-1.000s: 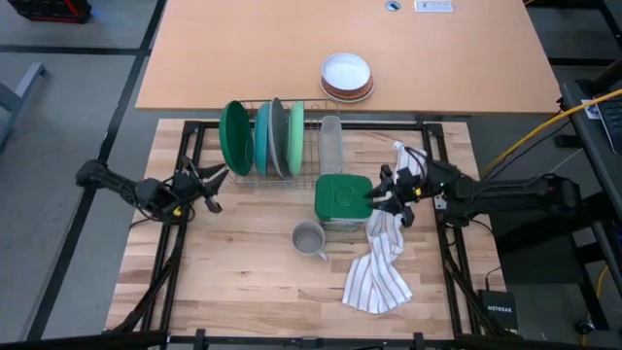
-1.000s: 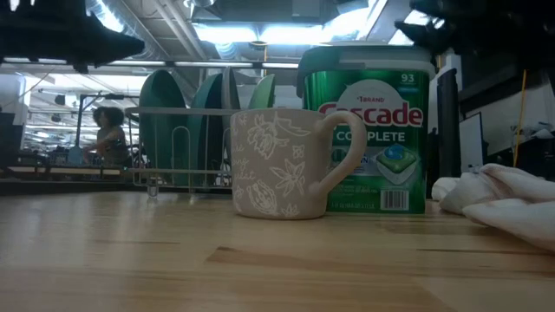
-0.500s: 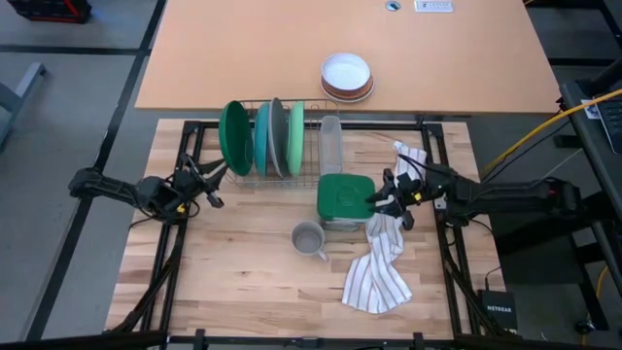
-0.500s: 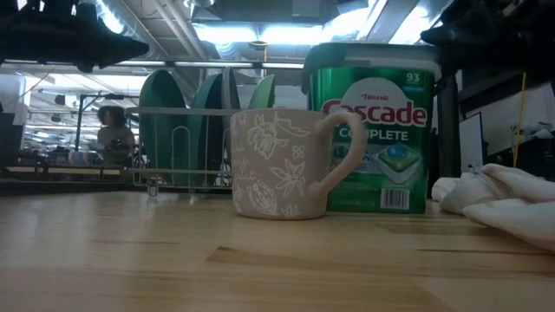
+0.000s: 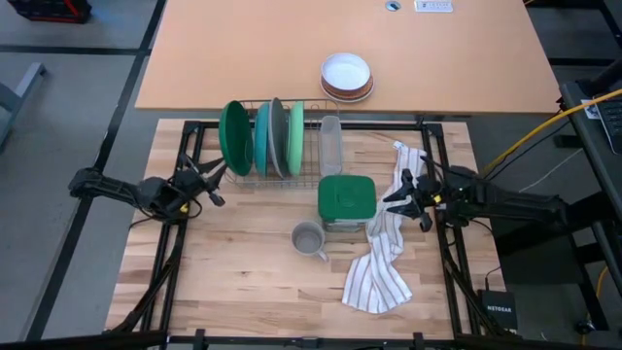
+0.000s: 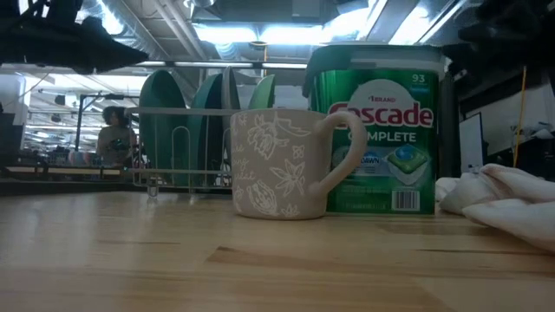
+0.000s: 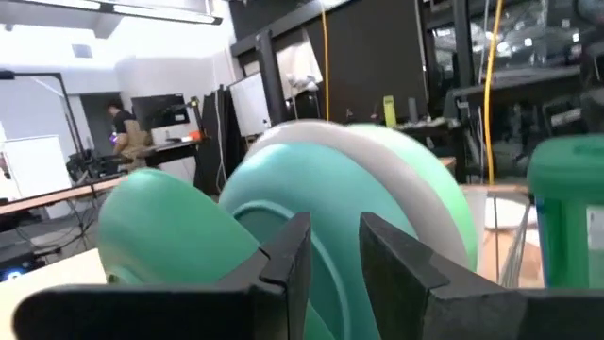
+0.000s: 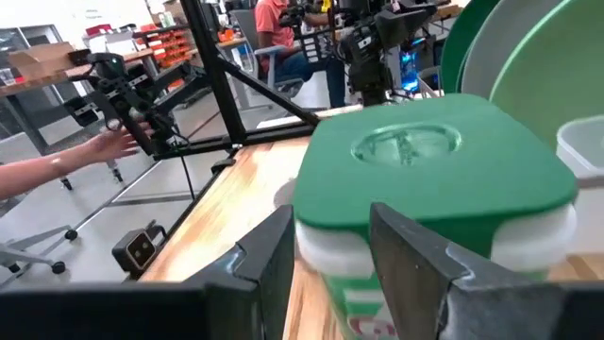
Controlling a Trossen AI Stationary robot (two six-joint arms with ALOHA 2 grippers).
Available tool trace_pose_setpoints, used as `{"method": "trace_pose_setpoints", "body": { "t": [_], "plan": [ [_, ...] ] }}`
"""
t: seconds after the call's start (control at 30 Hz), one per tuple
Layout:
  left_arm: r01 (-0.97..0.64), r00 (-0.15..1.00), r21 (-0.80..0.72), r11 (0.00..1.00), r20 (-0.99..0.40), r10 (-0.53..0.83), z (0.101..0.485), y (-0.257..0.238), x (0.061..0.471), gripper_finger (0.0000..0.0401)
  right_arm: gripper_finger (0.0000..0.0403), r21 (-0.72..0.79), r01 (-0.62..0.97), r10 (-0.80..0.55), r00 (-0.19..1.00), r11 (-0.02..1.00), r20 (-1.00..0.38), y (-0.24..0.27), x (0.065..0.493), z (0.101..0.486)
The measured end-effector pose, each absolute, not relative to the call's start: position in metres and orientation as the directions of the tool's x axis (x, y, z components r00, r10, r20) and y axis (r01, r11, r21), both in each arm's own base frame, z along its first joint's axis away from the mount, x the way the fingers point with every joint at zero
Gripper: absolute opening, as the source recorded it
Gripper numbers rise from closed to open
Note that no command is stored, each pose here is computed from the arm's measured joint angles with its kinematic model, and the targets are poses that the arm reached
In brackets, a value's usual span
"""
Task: Sort dishes
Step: Return to Home Position
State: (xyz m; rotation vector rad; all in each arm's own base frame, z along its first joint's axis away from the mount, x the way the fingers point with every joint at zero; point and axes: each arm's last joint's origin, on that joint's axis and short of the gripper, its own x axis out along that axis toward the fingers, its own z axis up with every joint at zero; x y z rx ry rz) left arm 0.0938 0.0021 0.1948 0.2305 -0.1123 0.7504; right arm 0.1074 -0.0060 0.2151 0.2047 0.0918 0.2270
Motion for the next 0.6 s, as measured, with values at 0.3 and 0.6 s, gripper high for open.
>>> {"method": "trace_pose_setpoints", "body": {
  "t": [0.3,0.6],
  "plan": [
    [-0.639,0.751,0.323,0.698,0.066,0.657,0.178,0.001,0.097,0.0084,0.0143,0.182,-0.128,0.151,0.981,0.975,-0.122,-0.006,0.095,0.208],
    [-0.557,0.752,0.477,0.679,-0.058,0.657,0.16,0.001,0.098,0.0084,0.0143,0.128,-0.036,0.054,0.989,0.991,-0.139,-0.009,0.094,0.207]
  ]
}}
